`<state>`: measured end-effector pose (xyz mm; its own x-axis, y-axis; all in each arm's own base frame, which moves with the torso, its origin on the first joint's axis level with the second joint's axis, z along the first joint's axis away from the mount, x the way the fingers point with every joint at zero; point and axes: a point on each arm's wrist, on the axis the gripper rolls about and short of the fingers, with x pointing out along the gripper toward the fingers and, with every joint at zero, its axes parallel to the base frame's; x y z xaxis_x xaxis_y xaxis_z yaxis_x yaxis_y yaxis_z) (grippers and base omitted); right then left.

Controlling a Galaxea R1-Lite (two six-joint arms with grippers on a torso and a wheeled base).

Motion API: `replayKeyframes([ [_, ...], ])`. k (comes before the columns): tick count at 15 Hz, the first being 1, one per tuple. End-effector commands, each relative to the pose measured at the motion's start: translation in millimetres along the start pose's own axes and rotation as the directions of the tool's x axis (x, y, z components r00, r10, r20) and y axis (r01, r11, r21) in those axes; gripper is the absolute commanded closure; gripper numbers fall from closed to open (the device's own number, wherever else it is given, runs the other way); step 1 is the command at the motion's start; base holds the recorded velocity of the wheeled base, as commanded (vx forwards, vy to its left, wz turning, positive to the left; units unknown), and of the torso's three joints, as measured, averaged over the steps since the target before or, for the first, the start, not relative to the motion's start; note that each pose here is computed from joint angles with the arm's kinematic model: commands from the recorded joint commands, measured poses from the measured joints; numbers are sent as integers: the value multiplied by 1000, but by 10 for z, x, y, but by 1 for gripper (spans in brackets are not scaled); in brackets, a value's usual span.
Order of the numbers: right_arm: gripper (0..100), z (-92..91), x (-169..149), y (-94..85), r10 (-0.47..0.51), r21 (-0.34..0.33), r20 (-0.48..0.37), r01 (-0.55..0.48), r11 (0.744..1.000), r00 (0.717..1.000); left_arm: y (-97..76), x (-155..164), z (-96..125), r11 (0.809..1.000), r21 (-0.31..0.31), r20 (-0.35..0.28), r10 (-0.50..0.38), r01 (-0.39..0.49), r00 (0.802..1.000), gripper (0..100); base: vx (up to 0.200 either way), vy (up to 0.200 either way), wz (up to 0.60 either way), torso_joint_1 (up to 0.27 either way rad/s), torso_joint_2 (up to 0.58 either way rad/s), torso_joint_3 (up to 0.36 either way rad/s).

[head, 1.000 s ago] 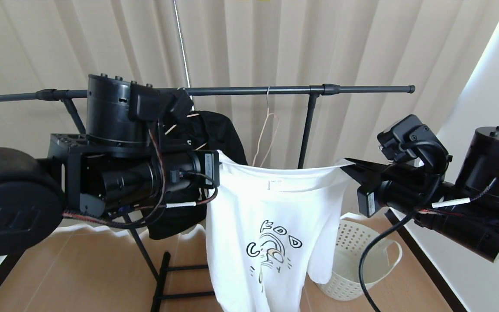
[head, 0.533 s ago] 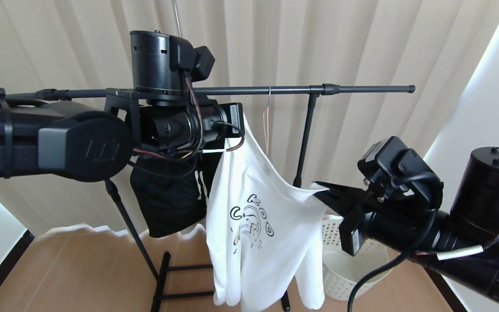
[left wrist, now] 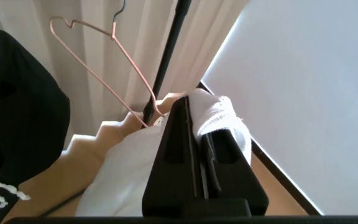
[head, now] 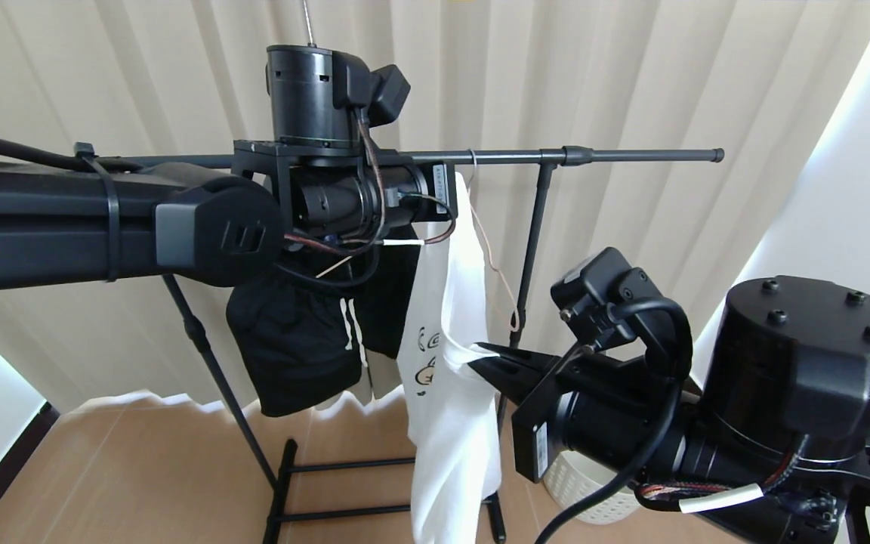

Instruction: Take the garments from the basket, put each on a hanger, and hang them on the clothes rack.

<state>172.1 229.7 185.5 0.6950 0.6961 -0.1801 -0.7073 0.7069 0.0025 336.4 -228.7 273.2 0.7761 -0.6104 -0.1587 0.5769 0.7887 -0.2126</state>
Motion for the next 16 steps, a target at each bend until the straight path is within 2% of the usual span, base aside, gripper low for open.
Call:
replayKeyframes([
  [1, 100, -21, 41, 21, 4, -2, -8, -4, 1000, 1000, 9, 27, -18, 1000, -1, -4, 2, -2, 1000, 100, 0, 0, 0, 0, 0, 0],
  [3, 100, -56, 56, 16, -7, -6, -23, 7, 1000, 1000, 41, -9, 4, 1000, -4, -3, 13, -13, 1000, 100, 0, 0, 0, 0, 0, 0],
  [5, 100, -58, 50, -8, -33, -11, -27, 33, 999, 999, 107, -135, 57, 999, -10, -40, 45, -45, 998, 100, 0, 0, 0, 0, 0, 0],
  [6, 100, -56, 53, -115, -86, -35, -27, 85, 996, 996, 153, -281, 110, 997, -16, -87, 72, -74, 994, 100, 0, 0, 0, 0, 0, 0],
  [7, 100, -48, 57, -244, -148, -70, -21, 146, 987, 989, 173, -397, 145, 996, -19, -109, 88, -91, 990, 100, 0, 0, 0, 0, 0, 0],
  [9, 100, -30, 68, -380, -226, -87, -14, 224, 971, 974, 209, -551, 117, 992, -22, -176, 116, -122, 978, 100, 0, 0, 0, 0, 0, 0],
  [11, 100, 11, 193, -419, -281, -85, -4, 280, 956, 960, 199, -849, -32, 988, -8, -311, 142, -152, 940, 100, 0, 0, 0, 0, 0, 0],
  [12, 100, 61, 273, -427, -285, -81, 9, 285, 955, 958, 201, -900, -80, 988, 5, -340, 147, -155, 929, 100, 0, 0, 0, 0, 0, 0],
  [13, 100, 194, 543, -570, -353, -62, 49, 356, 933, 934, 179, -1052, -261, 979, 70, -424, 204, -192, 883, 100, 0, 0, 0, 0, 0, 0],
  [14, 100, 299, 727, -674, -396, -45, 85, 400, 915, 914, 134, -1121, -386, 970, 115, -455, 242, -213, 857, 100, 0, 0, 0, 0, 0, 0],
  [16, 100, 365, 978, -832, -433, -50, 105, 440, 897, 895, 36, -1251, -544, 970, 138, -492, 241, -198, 837, 100, 0, 0, 0, 0, 0, 0],
])
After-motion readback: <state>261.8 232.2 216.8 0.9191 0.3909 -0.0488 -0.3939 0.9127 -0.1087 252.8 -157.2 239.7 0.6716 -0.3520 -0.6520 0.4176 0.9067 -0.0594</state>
